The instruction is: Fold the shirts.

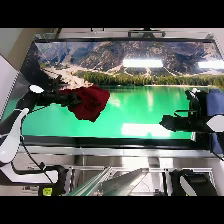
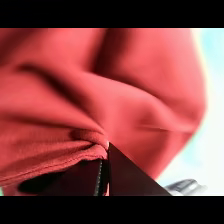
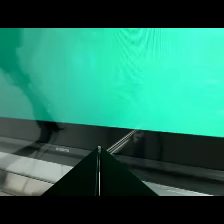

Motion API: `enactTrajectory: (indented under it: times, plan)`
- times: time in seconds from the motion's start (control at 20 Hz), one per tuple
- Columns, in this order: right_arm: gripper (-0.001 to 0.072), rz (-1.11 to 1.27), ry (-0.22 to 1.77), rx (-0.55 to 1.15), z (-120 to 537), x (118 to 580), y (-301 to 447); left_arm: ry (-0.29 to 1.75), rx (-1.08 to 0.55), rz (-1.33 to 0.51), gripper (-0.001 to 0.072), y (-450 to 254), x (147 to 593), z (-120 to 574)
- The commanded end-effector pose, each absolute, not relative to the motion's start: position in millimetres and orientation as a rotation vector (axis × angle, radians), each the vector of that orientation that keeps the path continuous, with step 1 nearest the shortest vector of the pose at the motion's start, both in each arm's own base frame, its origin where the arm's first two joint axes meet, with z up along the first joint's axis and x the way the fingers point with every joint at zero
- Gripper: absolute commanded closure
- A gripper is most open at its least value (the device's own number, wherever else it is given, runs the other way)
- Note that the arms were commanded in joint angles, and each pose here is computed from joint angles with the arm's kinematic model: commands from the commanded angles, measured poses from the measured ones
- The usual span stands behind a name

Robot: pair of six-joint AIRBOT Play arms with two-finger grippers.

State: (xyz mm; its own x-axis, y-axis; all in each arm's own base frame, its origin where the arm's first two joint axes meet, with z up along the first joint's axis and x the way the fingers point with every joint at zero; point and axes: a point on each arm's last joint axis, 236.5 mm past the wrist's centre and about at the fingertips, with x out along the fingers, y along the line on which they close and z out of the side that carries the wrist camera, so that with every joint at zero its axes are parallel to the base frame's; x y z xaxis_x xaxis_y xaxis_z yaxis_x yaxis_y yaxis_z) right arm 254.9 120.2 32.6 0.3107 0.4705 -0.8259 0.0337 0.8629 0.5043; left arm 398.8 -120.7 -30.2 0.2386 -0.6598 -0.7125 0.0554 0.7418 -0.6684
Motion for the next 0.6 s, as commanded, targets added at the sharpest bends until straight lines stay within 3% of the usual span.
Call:
enactTrajectory:
  times: [0.0,0.1,0.3,0.55]
  plan:
    - [0.0674,0.411,1.162,0.4,34,270,129,1.157,-0.528,-0.646,0.071,-158,393,12]
    - [0.0379,0.521,1.06,0.449,44,296,152,1.138,-0.448,-0.672,0.071,-166,383,25]
    - [0.0315,0.815,0.955,0.643,45,347,236,1.098,-0.393,-0.652,0.071,-154,381,39]
    - [0.0316,0.985,1.133,0.592,-29,356,334,1.117,-0.475,-0.658,0.0691,-136,377,46]
